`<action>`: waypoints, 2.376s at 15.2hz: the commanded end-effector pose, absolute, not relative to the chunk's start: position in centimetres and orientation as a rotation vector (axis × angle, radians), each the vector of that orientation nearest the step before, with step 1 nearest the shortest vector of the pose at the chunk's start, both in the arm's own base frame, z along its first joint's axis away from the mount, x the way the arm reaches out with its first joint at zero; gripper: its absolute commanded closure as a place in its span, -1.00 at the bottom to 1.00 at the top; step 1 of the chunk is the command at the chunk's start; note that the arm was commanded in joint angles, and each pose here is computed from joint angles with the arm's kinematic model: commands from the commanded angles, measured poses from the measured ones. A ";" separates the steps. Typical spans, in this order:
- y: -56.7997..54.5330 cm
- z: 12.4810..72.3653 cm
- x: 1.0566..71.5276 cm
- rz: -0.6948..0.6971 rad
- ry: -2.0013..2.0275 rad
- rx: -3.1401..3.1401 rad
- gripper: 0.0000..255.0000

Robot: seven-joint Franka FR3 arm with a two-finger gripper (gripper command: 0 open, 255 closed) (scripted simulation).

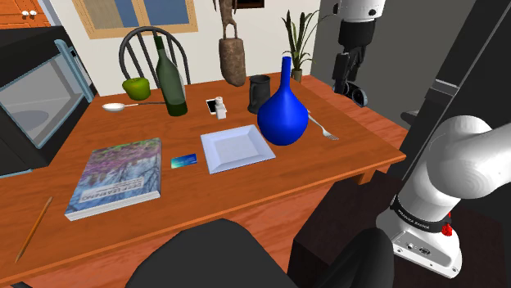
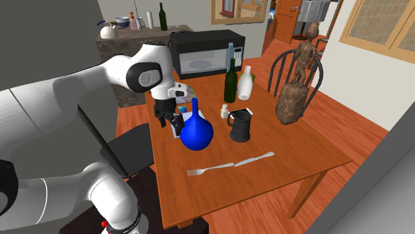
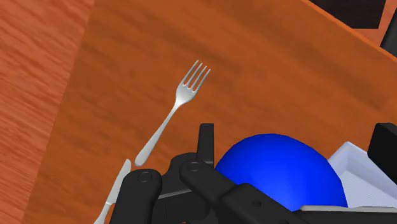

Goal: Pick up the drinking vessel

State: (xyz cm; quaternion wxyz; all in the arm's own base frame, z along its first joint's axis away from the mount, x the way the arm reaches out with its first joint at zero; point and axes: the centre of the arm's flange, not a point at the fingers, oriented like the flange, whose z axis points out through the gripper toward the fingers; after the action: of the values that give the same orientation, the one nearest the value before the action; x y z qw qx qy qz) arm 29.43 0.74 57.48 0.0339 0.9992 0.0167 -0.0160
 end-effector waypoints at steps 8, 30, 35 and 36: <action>-1.1 55.5 38.2 -0.037 0.075 3.100 -1.00; -5.5 49.6 66.1 0.003 0.153 3.183 -1.00; -5.8 47.6 68.3 0.006 0.160 3.189 -1.00; -5.8 47.0 68.3 0.006 0.160 3.189 -1.00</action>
State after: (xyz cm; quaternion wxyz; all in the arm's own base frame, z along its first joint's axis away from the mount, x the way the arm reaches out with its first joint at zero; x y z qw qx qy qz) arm 68.27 -5.67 48.29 -0.0256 0.9984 0.0503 0.0096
